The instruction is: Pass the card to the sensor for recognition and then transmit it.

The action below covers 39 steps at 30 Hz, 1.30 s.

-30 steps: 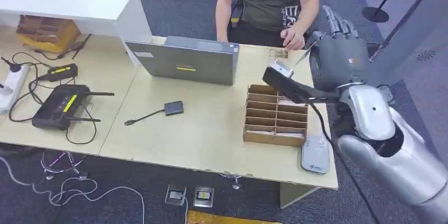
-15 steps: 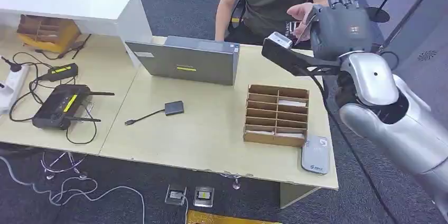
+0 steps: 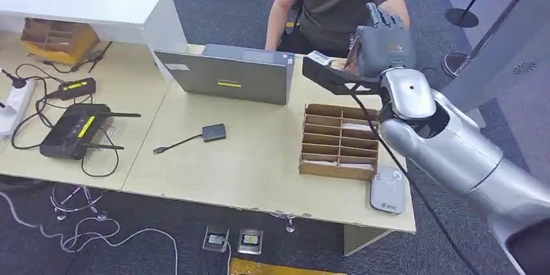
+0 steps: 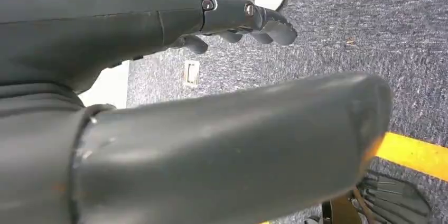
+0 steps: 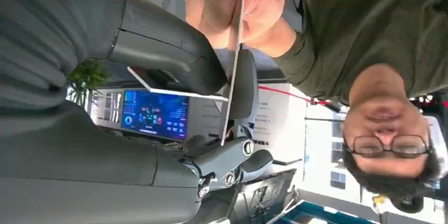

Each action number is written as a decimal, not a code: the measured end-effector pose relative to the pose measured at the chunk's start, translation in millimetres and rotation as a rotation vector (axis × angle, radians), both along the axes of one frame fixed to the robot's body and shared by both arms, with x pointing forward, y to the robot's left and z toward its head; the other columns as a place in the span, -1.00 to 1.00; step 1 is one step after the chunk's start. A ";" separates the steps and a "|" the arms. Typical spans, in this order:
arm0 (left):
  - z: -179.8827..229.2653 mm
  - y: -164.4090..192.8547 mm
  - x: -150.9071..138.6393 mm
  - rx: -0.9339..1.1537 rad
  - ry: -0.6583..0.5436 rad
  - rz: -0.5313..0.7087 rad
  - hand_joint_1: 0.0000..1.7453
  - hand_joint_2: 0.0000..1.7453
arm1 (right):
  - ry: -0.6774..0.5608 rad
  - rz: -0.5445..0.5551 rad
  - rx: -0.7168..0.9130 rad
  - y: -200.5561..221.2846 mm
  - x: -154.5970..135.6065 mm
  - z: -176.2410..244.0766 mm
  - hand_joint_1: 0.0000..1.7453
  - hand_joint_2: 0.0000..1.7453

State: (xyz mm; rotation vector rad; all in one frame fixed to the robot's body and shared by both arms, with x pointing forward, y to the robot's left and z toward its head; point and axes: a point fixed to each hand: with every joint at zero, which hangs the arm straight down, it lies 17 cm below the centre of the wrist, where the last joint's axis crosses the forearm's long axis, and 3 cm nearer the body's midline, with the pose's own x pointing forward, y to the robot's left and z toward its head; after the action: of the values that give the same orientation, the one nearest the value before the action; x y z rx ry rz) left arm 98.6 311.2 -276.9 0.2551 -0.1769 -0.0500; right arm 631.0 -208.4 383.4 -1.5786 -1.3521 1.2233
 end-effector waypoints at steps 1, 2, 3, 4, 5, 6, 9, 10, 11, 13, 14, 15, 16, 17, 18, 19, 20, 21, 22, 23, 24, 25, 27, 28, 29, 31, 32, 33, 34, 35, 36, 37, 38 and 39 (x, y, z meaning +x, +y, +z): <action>0.0 -0.6 -0.2 -0.001 0.000 0.003 -1.00 -1.00 | 0.000 -0.015 0.009 -4.0 0.8 -2.0 1.00 1.00; -0.1 -1.2 -0.5 -0.003 0.001 0.006 -1.00 -1.00 | -0.001 -0.029 0.017 -7.4 1.1 -3.7 1.00 1.00; -0.2 -1.5 -1.1 -0.004 0.002 0.009 -1.00 -1.00 | 0.000 -0.044 0.021 -11.5 1.3 -6.3 1.00 1.00; -0.3 -2.0 -1.4 -0.005 0.003 0.010 -1.00 -1.00 | 0.004 -0.054 0.018 -15.7 1.4 -9.9 1.00 1.00; -0.4 -2.4 -1.8 -0.006 0.003 0.011 -1.00 -1.00 | 0.008 -0.060 0.016 -18.9 1.4 -13.7 1.00 1.00; -0.4 -2.9 -2.1 -0.008 0.004 0.010 -1.00 -1.00 | 0.013 -0.066 0.014 -22.3 1.4 -17.4 1.00 1.00; -0.7 -4.9 -2.6 -0.016 0.005 0.008 -1.00 -1.00 | 0.030 -0.100 0.004 -40.5 2.0 -28.8 -0.90 1.00; -0.7 -5.3 -2.6 -0.017 0.005 0.008 -1.00 -1.00 | 0.036 -0.112 0.000 -47.0 1.9 -32.8 -1.00 1.00; -0.7 -6.0 -2.7 -0.018 0.005 0.007 -1.00 -1.00 | 0.043 -0.125 -0.003 -53.5 1.8 -37.2 -1.00 -1.00; -0.8 -7.0 -2.9 -0.020 0.005 0.006 -1.00 -1.00 | 0.051 -0.149 -0.009 -66.4 1.3 -43.1 -1.00 -1.00; -0.8 -7.3 -2.8 -0.021 0.005 0.006 -1.00 -1.00 | 0.055 -0.159 -0.014 -72.4 0.7 -46.6 -1.00 -1.00; -0.8 -7.5 -2.8 -0.021 0.005 0.005 -1.00 -1.00 | 0.061 -0.169 -0.012 -78.7 -0.1 -50.4 -1.00 -1.00; -0.8 -7.7 -2.8 -0.021 0.005 0.005 -1.00 -1.00 | 0.070 -0.174 -0.007 -82.7 -1.0 -54.5 -1.00 -1.00; -0.8 -8.0 -2.7 -0.021 0.005 0.005 -1.00 -1.00 | 0.079 -0.178 -0.004 -85.6 -2.2 -58.2 -1.00 -1.00; -0.7 -8.2 -2.3 -0.021 0.002 0.005 -1.00 -1.00 | 0.087 -0.184 -0.002 -89.8 -3.7 -61.4 -1.00 -1.00; -0.6 -8.1 -1.8 -0.021 -0.001 0.005 -1.00 -1.00 | 0.088 -0.188 -0.004 -93.1 -5.5 -62.8 -1.00 -1.00; -0.5 -8.2 -1.3 -0.021 -0.003 0.005 -1.00 -1.00 | 0.085 -0.188 -0.004 -94.3 -7.0 -62.5 -1.00 -1.00; -0.4 -8.2 -0.9 -0.021 -0.006 0.004 -1.00 -1.00 | 0.075 -0.188 -0.005 -95.5 -8.5 -59.7 -1.00 -1.00; -0.4 -8.2 -0.6 -0.021 -0.007 0.004 -1.00 -1.00 | 0.064 -0.191 -0.012 -97.9 -10.2 -57.5 -1.00 -1.00; -0.4 -8.5 -0.6 -0.021 -0.008 0.003 -1.00 -1.00 | 0.056 -0.196 -0.020 -100.2 -12.1 -55.7 -1.00 -1.00; -0.4 -8.5 -0.6 -0.022 -0.008 0.003 -1.00 -1.00 | 0.049 -0.202 -0.021 -103.3 -13.9 -54.2 -1.00 -1.00; -0.4 -8.5 -0.6 -0.021 -0.008 0.003 -1.00 -1.00 | 0.044 -0.206 -0.020 -106.1 -15.7 -53.0 -1.00 -1.00; -0.4 -8.3 -0.8 -0.021 -0.007 0.007 -1.00 -1.00 | 0.027 -0.217 -0.012 -114.3 -19.2 -47.3 -1.00 -1.00; -0.4 -8.2 -0.8 -0.021 -0.007 0.009 -1.00 -1.00 | 0.020 -0.225 -0.008 -119.8 -20.4 -44.6 -1.00 -1.00; -0.4 -8.1 -0.8 -0.021 -0.008 0.011 -1.00 -1.00 | 0.008 -0.236 -0.003 -127.8 -21.9 -41.0 -1.00 -1.00; -0.4 -8.1 -1.0 -0.022 -0.007 0.016 -1.00 -1.00 | -0.034 -0.254 0.004 -143.3 -27.3 -35.5 -1.00 -1.00; -0.5 -8.2 -1.3 -0.022 -0.007 0.016 -1.00 -1.00 | -0.058 -0.263 0.009 -152.1 -31.2 -34.3 -1.00 -1.00; -0.6 -8.0 -1.8 -0.022 -0.006 0.016 -1.00 -1.00 | -0.088 -0.277 0.013 -165.2 -37.0 -33.8 -1.00 -1.00; -0.7 -8.4 -2.4 -0.023 -0.005 0.017 -1.00 -1.00 | -0.105 -0.297 0.023 -181.7 -43.4 -37.0 -1.00 -1.00; -0.8 -8.2 -3.2 -0.024 -0.004 0.018 -1.00 -1.00 | -0.106 -0.321 0.033 -199.8 -50.3 -45.6 -1.00 -1.00; -1.0 -8.2 -4.5 -0.024 -0.002 0.020 -1.00 -1.00 | -0.098 -0.345 0.047 -216.5 -56.1 -55.3 -1.00 -1.00; -1.2 -8.1 -5.6 -0.024 0.000 0.022 -1.00 -1.00 | -0.092 -0.365 0.069 -231.1 -61.3 -63.4 -1.00 -1.00; -1.3 -8.1 -5.9 -0.024 0.001 0.026 -1.00 -1.00 | -0.093 -0.389 0.104 -248.9 -67.8 -69.8 -1.00 -1.00; -1.1 -8.1 -5.3 -0.025 -0.003 0.029 -1.00 -1.00 | -0.092 -0.405 0.137 -263.4 -75.1 -79.5 -1.00 -1.00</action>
State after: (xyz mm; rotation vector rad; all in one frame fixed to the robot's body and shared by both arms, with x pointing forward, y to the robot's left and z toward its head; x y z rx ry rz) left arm 93.3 303.1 -278.0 0.2326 -0.1767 -0.0182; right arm 555.9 -471.8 303.9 -1.7211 -1.0745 0.8050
